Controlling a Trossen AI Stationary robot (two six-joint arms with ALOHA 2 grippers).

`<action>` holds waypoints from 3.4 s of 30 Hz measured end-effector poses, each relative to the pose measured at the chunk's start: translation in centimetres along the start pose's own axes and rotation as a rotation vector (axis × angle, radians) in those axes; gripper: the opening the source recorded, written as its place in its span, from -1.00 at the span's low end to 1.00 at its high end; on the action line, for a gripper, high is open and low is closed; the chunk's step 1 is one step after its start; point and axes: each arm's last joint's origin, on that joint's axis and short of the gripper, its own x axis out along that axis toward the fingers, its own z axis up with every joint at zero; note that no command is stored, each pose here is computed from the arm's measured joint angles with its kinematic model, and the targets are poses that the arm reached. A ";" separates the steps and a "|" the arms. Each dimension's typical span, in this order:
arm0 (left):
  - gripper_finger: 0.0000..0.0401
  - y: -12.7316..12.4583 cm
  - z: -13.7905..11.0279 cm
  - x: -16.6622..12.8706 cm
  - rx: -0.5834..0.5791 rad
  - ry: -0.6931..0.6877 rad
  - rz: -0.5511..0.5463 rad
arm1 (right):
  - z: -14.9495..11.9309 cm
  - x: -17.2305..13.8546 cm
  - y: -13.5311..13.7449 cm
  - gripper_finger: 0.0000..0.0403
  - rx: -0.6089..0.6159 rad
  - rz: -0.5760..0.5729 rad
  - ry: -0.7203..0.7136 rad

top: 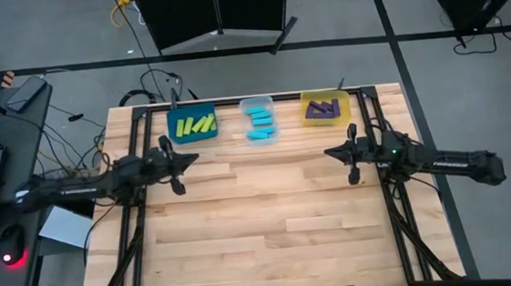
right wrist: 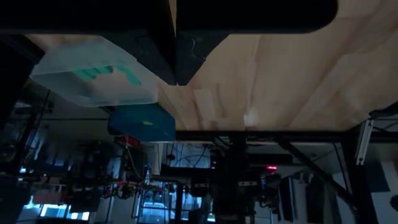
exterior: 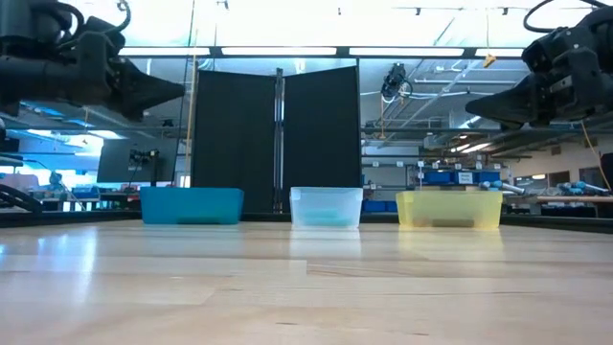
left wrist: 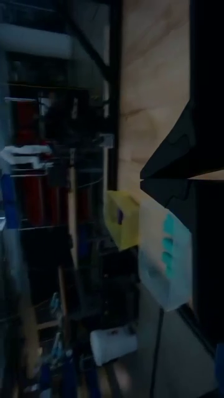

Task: Sort blocks
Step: Return to Home Position

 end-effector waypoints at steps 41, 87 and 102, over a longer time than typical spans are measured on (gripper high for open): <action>-0.95 0.0 -1.0 -2.5 -0.043 0.054 -0.090 | 0.2 -1.0 -0.5 -0.92 0.057 -0.186 -0.043; -0.95 0.0 -1.0 -2.5 -0.044 0.051 -0.090 | 0.0 -0.8 -0.9 -0.88 0.109 -0.318 -0.019; -0.95 0.0 -1.0 -2.5 -0.044 0.051 -0.090 | 0.0 -0.8 -0.9 -0.89 0.109 -0.317 -0.019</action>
